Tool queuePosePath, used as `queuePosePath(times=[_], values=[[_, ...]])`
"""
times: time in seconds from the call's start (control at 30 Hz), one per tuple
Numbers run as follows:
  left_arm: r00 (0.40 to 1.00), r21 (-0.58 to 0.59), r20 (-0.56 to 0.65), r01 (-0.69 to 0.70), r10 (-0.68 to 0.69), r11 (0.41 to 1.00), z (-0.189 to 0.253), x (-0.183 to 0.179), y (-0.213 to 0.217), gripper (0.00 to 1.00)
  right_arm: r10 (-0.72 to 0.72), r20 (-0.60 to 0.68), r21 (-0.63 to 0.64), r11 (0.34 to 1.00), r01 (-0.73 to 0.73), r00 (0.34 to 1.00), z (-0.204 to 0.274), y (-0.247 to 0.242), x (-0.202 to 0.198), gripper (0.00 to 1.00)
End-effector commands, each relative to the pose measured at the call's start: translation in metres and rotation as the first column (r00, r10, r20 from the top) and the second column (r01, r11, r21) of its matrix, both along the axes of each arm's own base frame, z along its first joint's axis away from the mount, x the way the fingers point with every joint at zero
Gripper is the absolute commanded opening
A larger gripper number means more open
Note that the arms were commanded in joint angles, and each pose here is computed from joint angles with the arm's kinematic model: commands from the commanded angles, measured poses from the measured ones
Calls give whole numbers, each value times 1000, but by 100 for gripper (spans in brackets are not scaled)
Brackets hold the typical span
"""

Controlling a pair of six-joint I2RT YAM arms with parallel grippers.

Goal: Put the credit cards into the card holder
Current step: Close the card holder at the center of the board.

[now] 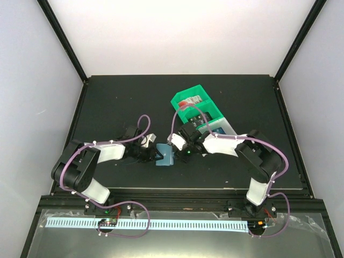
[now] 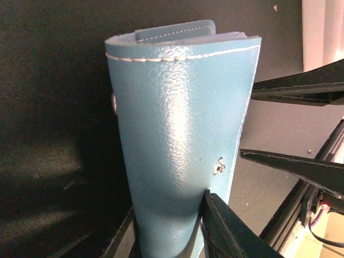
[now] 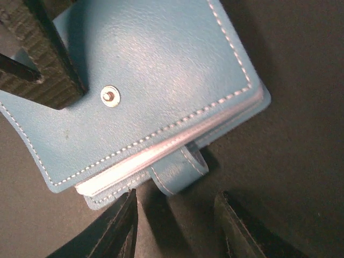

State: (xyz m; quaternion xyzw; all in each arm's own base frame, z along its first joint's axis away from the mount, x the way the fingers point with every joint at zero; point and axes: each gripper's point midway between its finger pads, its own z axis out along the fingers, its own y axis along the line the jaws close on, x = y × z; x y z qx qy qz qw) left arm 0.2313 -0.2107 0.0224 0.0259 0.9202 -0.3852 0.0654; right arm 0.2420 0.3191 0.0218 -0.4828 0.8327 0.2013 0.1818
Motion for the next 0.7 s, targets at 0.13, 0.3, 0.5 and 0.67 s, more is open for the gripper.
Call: queuePosePath(times=[0.13,0.3,0.5,0.67], values=[[997,26,-71,-12,14,1000,-11,-5,11,29,137,103,-23,991,-135,985,-7,21,11,37],[996,22,-88,-24,26,999,-14,-6,13,20,81,169,-80,994,-68,982,-19,17,26,32],[993,29,-108,-54,56,998,-22,-13,19,9,-183,247,-56,978,202,952,-12,12,63,20],[989,31,-129,-65,68,997,-32,-24,23,4,-493,260,65,867,495,830,-2,-2,89,25]])
